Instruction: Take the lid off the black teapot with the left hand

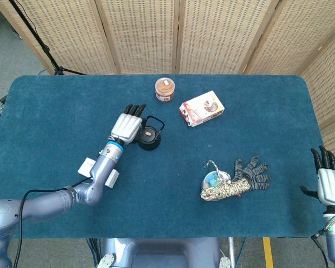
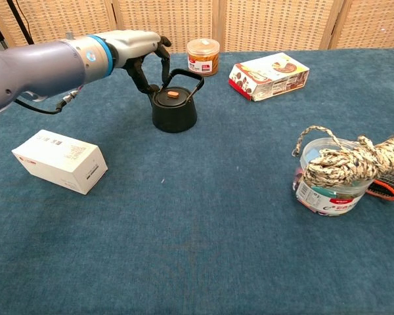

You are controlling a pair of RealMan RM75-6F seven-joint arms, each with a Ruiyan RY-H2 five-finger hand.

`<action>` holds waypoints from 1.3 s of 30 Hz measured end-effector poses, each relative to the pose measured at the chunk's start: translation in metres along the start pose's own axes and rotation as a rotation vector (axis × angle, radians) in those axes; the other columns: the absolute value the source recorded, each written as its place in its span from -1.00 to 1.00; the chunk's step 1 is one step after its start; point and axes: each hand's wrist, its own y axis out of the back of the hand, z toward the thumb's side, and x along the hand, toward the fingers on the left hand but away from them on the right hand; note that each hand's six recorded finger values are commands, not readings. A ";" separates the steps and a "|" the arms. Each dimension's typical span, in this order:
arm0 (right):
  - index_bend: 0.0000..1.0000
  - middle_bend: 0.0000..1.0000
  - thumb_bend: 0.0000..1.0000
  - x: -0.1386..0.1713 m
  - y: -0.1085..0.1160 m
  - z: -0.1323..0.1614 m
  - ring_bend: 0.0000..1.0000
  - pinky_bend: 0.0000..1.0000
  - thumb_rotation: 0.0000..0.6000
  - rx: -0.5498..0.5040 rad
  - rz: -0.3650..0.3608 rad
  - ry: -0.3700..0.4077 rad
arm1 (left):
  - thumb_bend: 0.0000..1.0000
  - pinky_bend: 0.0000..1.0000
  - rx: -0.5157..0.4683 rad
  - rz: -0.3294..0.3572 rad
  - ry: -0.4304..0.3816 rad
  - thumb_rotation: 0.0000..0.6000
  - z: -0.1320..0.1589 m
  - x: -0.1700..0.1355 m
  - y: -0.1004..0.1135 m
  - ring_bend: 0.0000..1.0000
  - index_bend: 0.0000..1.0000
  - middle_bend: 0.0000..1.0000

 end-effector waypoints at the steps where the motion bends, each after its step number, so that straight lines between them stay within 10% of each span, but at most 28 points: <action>1: -1.00 -1.00 -1.00 0.000 0.000 0.000 -1.00 -1.00 1.00 0.000 0.001 -0.002 | -0.21 -1.00 0.001 -0.003 -0.001 1.00 0.002 0.001 -0.001 -1.00 -0.03 -1.00; 39: -1.00 -1.00 -1.00 -0.005 0.002 -0.009 -1.00 -1.00 1.00 -0.007 -0.005 -0.027 | -0.13 -1.00 0.014 -0.037 0.020 1.00 0.023 0.020 -0.020 -1.00 0.21 -1.00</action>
